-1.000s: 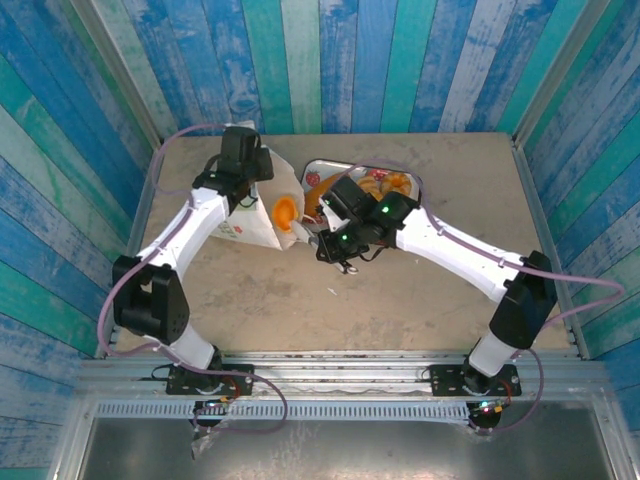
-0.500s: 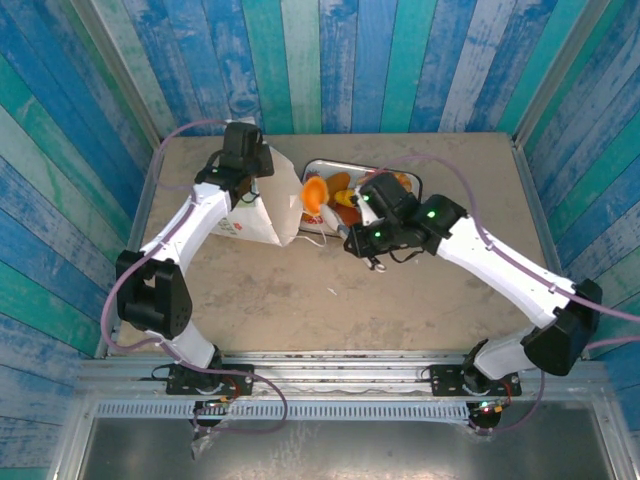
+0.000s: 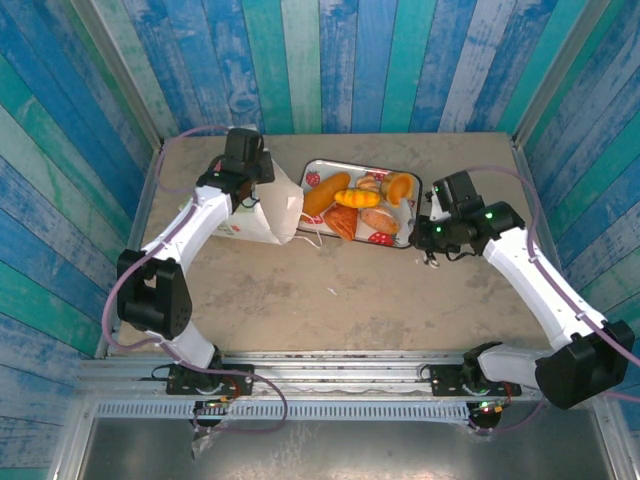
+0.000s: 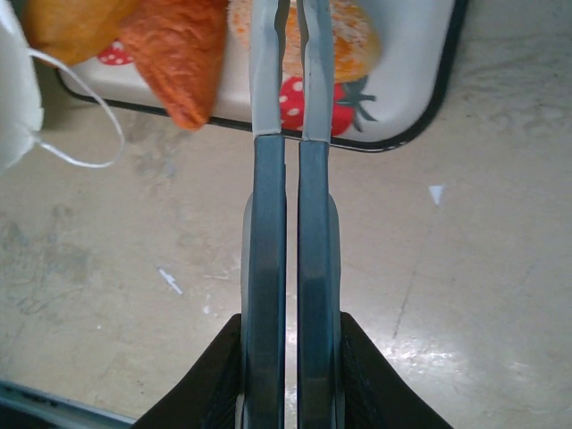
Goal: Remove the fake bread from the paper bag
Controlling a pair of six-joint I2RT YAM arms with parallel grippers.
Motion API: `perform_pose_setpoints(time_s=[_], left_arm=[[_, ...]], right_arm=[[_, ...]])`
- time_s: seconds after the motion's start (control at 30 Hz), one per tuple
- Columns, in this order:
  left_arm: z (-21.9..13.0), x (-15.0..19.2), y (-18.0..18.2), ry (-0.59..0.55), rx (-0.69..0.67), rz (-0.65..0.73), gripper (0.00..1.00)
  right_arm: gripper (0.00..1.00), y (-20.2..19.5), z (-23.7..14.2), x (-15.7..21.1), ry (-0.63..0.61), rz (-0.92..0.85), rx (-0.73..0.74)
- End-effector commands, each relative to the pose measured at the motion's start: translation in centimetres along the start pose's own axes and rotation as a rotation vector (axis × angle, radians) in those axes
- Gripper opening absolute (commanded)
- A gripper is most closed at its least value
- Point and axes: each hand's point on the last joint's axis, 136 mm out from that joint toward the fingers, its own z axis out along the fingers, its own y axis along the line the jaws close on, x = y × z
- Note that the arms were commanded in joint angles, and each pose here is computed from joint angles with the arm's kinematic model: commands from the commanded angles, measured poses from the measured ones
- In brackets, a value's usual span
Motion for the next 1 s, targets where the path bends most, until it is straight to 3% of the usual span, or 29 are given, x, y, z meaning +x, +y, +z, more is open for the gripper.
perform_pose_setpoints(time_s=[0.0,0.53,0.97], left_arm=[[-2.5,-1.3,-0.2,-0.045,0.030,-0.005,0.05],[-4.2,-1.5,-0.6,-0.055,0.076,0.005,0.05],[-4.2,-1.3,-0.7,-0.052,0.080,0.005,0.05]], right_arm=[[0.00,-0.9,-0.1,-0.3,-0.003,-0.009,-0.020],[0.00,-4.0,4.2,-1.8,0.078,0.061,-0.012],[0.01,-4.4,7.0,-1.6,0.147,0.082,-0.044]])
